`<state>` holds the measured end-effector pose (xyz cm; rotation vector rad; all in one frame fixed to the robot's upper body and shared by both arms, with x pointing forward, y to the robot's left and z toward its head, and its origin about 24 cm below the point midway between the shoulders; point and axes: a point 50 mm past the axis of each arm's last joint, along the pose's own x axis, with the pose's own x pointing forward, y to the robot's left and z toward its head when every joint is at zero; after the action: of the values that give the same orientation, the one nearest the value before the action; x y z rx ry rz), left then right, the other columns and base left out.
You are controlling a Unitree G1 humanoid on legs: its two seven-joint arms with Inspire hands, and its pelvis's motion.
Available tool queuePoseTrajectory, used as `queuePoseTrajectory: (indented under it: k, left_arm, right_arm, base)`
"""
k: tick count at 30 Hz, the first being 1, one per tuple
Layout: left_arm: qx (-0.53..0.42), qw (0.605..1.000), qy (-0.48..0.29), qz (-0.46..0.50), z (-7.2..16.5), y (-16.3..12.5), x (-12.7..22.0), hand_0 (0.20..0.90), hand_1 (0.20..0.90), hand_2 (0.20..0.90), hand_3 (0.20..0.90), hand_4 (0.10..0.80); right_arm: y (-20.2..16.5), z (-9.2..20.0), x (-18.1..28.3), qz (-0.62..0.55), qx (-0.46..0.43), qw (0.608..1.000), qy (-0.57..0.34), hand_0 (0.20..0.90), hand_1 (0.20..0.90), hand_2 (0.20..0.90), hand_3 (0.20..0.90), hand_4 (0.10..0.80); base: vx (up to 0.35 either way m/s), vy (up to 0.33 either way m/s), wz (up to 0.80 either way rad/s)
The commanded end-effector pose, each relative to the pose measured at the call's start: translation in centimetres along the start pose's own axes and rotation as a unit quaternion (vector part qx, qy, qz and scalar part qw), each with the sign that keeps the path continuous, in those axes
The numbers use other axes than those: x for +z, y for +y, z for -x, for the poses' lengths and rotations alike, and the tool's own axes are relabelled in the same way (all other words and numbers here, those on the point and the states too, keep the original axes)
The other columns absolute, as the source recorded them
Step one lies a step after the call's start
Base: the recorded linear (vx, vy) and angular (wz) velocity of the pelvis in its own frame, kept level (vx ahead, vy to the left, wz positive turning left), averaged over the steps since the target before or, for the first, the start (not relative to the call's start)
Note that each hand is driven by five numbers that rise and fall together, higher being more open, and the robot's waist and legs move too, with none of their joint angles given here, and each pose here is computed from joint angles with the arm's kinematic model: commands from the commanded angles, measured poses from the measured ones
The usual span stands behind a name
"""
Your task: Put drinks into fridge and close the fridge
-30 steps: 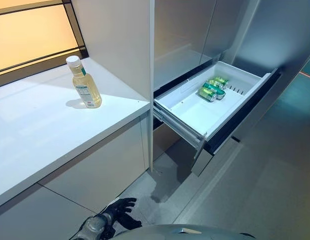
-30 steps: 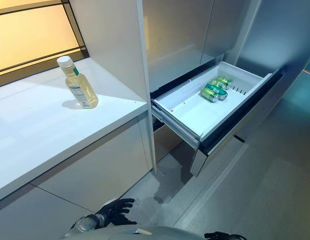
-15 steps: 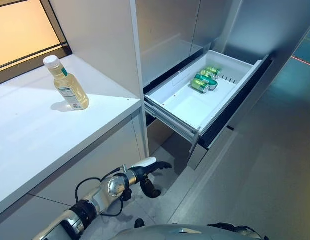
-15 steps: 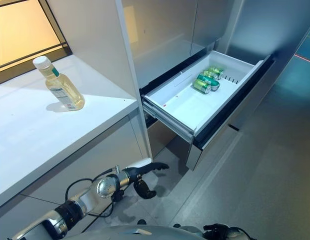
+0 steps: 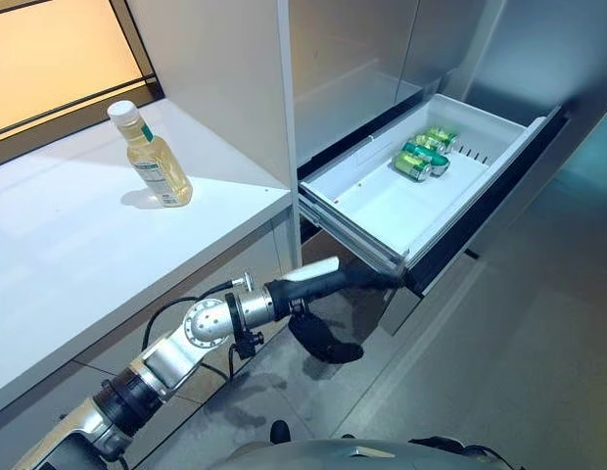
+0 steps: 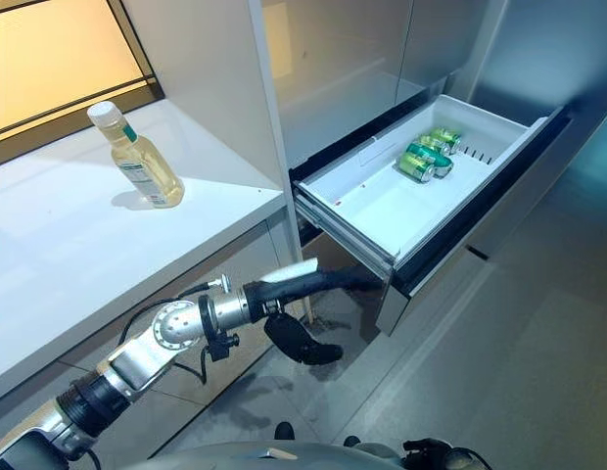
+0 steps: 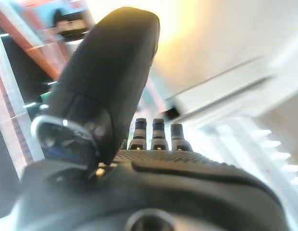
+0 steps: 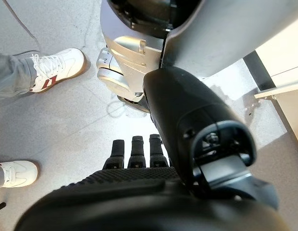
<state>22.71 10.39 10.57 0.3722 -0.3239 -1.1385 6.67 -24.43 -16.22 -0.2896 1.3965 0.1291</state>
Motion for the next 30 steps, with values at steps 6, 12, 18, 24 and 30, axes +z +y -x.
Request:
queuePoseTrajectory:
  k: [6, 12, 18, 24, 30]
  left_arm:
    - [0.129, 0.962, -0.236, -0.052, 0.0, 5.7, 8.6, 0.900, 0.900, 0.900, 0.900, 0.800]
    - [0.337, 0.899, -0.242, -0.141, 2.8, 9.2, 9.9, 0.900, 0.900, 0.900, 0.900, 0.800]
    - [0.457, 0.848, -0.205, -0.174, 4.8, 11.4, 9.7, 0.900, 0.900, 0.900, 0.900, 0.800]
    - [0.555, 0.789, -0.165, -0.204, 7.2, 13.3, 9.4, 0.900, 0.900, 0.900, 0.900, 0.800]
    - [0.625, 0.749, -0.079, -0.206, 9.5, 15.1, 7.8, 0.900, 0.900, 0.900, 0.900, 0.800]
  right_arm:
    - [1.5, -0.2, 0.7, -0.030, 0.028, 0.999, -0.024, 0.900, 0.900, 0.900, 0.900, 0.800]
    - [1.9, -0.3, -0.1, -0.044, 0.032, 0.998, -0.020, 0.900, 0.900, 0.900, 0.900, 0.800]
    - [2.1, -0.3, -0.3, -0.049, 0.033, 0.998, -0.015, 0.900, 0.900, 0.900, 0.900, 0.800]
    - [2.1, -0.3, -0.4, -0.047, 0.034, 0.998, -0.011, 0.900, 0.900, 0.900, 0.900, 0.800]
    - [2.0, -0.3, -0.5, -0.043, 0.032, 0.999, -0.006, 0.900, 0.900, 0.900, 0.900, 0.800]
  base:
    - [0.005, -0.011, 0.03]
    - [0.008, -0.012, 0.02]
    - [0.025, -0.012, 0.04]
    - [0.040, -0.003, 0.01]
    - [0.005, 0.001, 0.00]
